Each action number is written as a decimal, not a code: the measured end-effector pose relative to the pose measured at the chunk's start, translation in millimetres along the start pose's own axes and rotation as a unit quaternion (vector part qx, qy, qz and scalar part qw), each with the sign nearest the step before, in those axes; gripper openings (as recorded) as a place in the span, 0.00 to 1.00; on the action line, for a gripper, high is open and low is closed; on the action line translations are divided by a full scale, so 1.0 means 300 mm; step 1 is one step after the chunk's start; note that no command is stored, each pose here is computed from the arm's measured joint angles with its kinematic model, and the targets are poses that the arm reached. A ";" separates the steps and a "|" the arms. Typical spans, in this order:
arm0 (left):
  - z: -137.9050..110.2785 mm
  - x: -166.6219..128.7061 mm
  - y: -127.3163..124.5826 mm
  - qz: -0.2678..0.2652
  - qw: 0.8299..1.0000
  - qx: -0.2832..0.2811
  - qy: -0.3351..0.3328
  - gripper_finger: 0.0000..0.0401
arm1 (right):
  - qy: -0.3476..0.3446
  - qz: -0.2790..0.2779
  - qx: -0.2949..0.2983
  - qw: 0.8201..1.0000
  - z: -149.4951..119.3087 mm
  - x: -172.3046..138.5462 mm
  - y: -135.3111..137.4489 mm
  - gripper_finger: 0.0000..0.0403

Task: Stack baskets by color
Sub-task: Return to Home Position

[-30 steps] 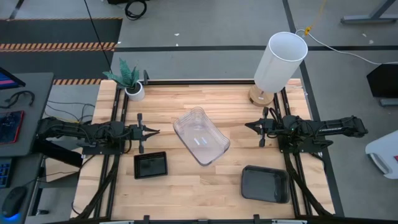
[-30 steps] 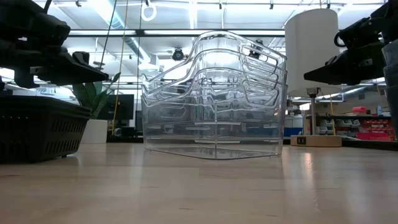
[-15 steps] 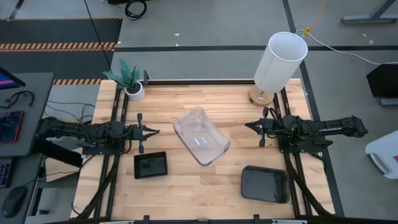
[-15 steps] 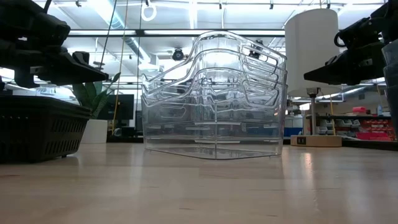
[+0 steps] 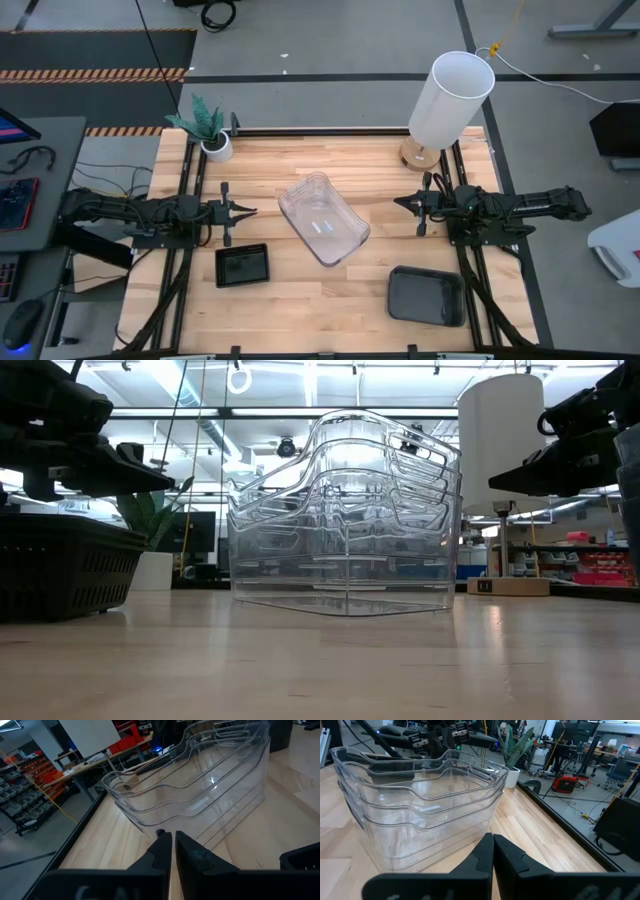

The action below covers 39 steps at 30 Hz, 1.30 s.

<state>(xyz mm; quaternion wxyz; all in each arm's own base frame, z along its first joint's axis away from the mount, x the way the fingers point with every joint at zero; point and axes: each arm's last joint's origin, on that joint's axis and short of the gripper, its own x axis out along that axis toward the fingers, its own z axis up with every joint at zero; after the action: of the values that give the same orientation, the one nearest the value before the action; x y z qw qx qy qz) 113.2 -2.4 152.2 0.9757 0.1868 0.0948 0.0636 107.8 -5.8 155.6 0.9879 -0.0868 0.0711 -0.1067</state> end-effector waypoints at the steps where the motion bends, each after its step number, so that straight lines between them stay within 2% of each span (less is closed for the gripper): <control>1: 0.000 0.000 0.000 0.000 1.000 0.000 0.000 0.07 | 0.000 0.000 0.000 1.000 0.000 0.000 0.000 0.04; 18: 0.000 0.000 0.000 0.000 1.000 0.000 0.000 0.09 | 0.000 0.000 0.000 1.000 0.000 0.000 0.000 0.03; 28: 0.000 0.000 0.000 0.000 1.000 0.000 0.000 0.06 | 0.000 0.000 0.000 1.000 0.000 0.000 0.000 0.03; 39: 0.000 0.000 0.000 0.000 1.000 0.000 0.000 0.09 | 0.000 0.000 0.000 1.000 0.000 0.000 0.000 0.03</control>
<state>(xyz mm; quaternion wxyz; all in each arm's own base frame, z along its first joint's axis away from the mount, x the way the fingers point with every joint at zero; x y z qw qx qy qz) 113.2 -2.4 152.2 0.9757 0.1868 0.0949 0.0638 107.8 -5.9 155.6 0.9879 -0.0866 0.0711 -0.1069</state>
